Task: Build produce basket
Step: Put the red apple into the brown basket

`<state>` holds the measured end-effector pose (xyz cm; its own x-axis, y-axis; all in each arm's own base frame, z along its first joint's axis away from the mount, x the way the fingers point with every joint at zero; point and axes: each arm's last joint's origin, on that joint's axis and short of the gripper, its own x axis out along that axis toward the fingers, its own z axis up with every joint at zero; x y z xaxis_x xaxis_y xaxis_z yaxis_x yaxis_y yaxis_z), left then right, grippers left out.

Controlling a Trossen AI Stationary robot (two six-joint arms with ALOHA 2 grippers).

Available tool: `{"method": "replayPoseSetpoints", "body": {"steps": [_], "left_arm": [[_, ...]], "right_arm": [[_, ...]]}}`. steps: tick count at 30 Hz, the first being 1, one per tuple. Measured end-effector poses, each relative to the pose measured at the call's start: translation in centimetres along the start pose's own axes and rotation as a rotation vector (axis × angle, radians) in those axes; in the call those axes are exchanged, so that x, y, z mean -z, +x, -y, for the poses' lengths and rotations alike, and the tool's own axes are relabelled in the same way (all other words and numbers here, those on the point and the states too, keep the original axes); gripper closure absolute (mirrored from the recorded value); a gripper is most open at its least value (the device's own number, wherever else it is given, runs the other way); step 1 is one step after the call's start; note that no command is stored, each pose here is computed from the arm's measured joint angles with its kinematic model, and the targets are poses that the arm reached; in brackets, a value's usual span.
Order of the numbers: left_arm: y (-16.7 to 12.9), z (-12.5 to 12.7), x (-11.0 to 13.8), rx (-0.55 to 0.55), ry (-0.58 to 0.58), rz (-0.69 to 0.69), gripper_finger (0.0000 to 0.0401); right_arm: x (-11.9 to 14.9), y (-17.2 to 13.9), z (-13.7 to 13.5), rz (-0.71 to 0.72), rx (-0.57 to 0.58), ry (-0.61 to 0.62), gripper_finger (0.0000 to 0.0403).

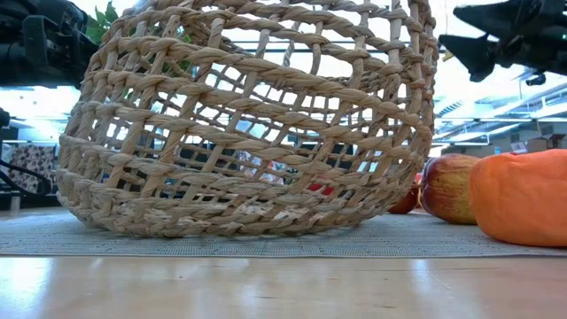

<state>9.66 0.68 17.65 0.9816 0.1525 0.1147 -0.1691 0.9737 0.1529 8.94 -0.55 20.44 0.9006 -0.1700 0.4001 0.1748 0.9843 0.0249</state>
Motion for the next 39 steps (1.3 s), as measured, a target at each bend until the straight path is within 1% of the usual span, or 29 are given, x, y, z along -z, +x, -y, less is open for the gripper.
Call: {"method": "replayPoseSetpoints", "body": {"steps": [4, 6, 10, 12, 16, 17, 24, 26, 28, 30, 31, 35, 39], "left_arm": [[0.0, 0.0, 0.0, 0.0, 0.0, 0.0, 0.0241], [0.0, 0.0, 0.0, 0.0, 0.0, 0.0, 0.0241], [0.0, 0.0, 0.0, 0.0, 0.0, 0.0, 0.0241], [0.0, 0.0, 0.0, 0.0, 0.0, 0.0, 0.0241], [0.0, 0.0, 0.0, 0.0, 0.0, 0.0, 0.0241], [0.0, 0.0, 0.0, 0.0, 0.0, -0.001, 0.0241], [0.0, 0.0, 0.0, 0.0, 0.0, 0.0, 0.0241], [0.0, 0.0, 0.0, 0.0, 0.0, -0.001, 0.0241], [0.0, 0.0, 0.0, 0.0, 0.0, 0.0, 0.0241], [0.0, 0.0, 0.0, 0.0, 0.0, 0.0, 0.0241], [0.0, 0.0, 0.0, 0.0, 0.0, 0.0, 0.0241], [0.0, 0.0, 0.0, 0.0, 0.0, -0.001, 0.0241], [0.0, 0.0, 0.0, 0.0, 0.0, 0.0, 0.0241]], "right_arm": [[-0.1, 0.0, 0.0, 0.008, 0.001, 0.0, 0.0094], [-0.1, 0.0, 0.1, 0.013, 0.025, -0.003, 0.0094], [-0.2, 0.0, 0.2, 0.023, 0.064, 0.068, 0.0094], [-0.2, 0.0, 0.4, 0.023, 0.134, 0.051, 0.0094], [-0.3, -0.2, 1.0, 0.021, 0.365, 0.038, 0.0094], [-0.2, -0.2, 1.1, 0.017, 0.402, 0.046, 0.0094], [0.0, -0.3, 1.3, -0.005, 0.448, 0.049, 0.0094], [0.0, -0.3, 1.2, -0.001, 0.442, 0.07, 0.0094], [0.0, -0.2, 1.1, -0.008, 0.407, 0.076, 0.0094], [-0.4, 0.0, 1.1, -0.059, 0.391, 0.077, 0.0094], [-0.9, 0.1, 1.1, -0.093, 0.404, 0.084, 0.0094], [-2.3, 0.5, 1.6, -0.275, 0.518, 0.084, 0.0094], [-3.0, 0.8, 2.0, -0.456, 0.633, 0.171, 0.0094]]}}
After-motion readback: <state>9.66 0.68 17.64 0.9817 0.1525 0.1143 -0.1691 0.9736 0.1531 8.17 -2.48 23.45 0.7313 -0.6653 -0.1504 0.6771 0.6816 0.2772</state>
